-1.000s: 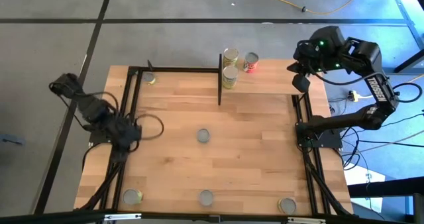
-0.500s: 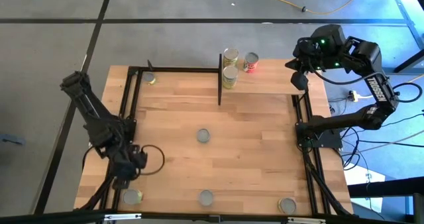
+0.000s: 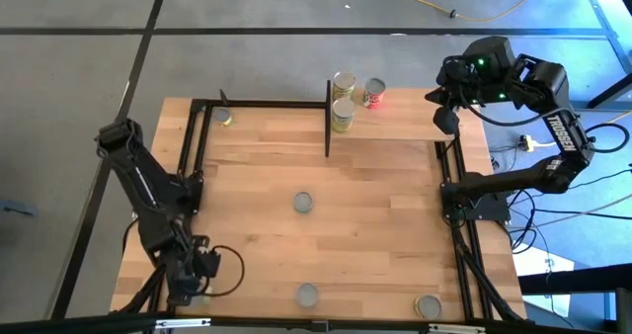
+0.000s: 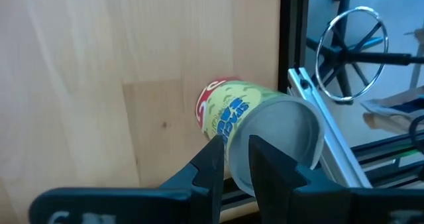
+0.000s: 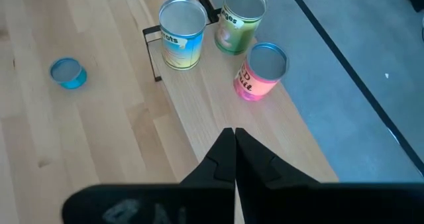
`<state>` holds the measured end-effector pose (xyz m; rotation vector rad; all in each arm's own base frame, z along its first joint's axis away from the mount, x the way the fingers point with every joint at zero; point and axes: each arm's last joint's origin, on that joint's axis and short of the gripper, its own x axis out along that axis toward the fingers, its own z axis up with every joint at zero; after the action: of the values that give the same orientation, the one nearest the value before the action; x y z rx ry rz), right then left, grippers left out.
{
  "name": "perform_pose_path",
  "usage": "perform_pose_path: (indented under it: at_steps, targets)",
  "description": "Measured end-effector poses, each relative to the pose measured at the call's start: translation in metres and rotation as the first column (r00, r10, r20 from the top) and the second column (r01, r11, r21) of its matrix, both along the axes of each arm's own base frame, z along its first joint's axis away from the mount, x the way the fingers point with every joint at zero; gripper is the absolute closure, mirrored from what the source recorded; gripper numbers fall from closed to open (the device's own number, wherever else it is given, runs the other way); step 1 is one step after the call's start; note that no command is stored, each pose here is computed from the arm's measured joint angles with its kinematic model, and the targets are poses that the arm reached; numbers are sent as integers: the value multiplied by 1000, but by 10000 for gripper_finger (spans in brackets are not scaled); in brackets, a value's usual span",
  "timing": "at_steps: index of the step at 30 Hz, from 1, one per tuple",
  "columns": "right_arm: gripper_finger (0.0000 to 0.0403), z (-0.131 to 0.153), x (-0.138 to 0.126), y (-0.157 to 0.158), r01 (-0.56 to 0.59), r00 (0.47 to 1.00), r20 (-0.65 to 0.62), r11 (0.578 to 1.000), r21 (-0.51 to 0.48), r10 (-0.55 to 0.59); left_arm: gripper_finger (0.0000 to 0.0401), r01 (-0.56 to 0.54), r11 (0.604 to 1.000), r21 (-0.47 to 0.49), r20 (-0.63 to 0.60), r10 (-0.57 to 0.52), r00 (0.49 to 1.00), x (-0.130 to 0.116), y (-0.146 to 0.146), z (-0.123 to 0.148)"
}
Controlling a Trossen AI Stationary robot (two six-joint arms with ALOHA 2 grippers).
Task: Pick and place cans onto a shelf
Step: Move the green and red can to the middle of the table
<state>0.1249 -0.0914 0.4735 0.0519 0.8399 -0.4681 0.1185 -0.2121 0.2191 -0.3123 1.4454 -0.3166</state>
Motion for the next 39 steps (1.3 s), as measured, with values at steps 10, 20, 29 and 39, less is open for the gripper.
perform_pose_path:
  at_steps: [10, 20, 29, 39]
  targets:
    - [402, 0, 0, 0, 16, 1000, 9, 1000, 13, -16, 337, 26, 998, 58, -21, -25, 999, -3, -10, -14]
    - [402, 0, 0, 0, 17, 1000, 9, 1000, 14, -17, 377, -1, 999, 52, -101, 6, 995, 1, -12, -21]
    - [402, 0, 0, 0, 17, 1000, 9, 1000, 14, -17, 394, -148, 988, 35, -149, 151, 977, 19, 2, -15]
    - [402, 0, 0, 0, 15, 1000, 8, 1000, 13, -15, 394, -241, 969, 58, -40, 244, 969, 55, 45, 66]
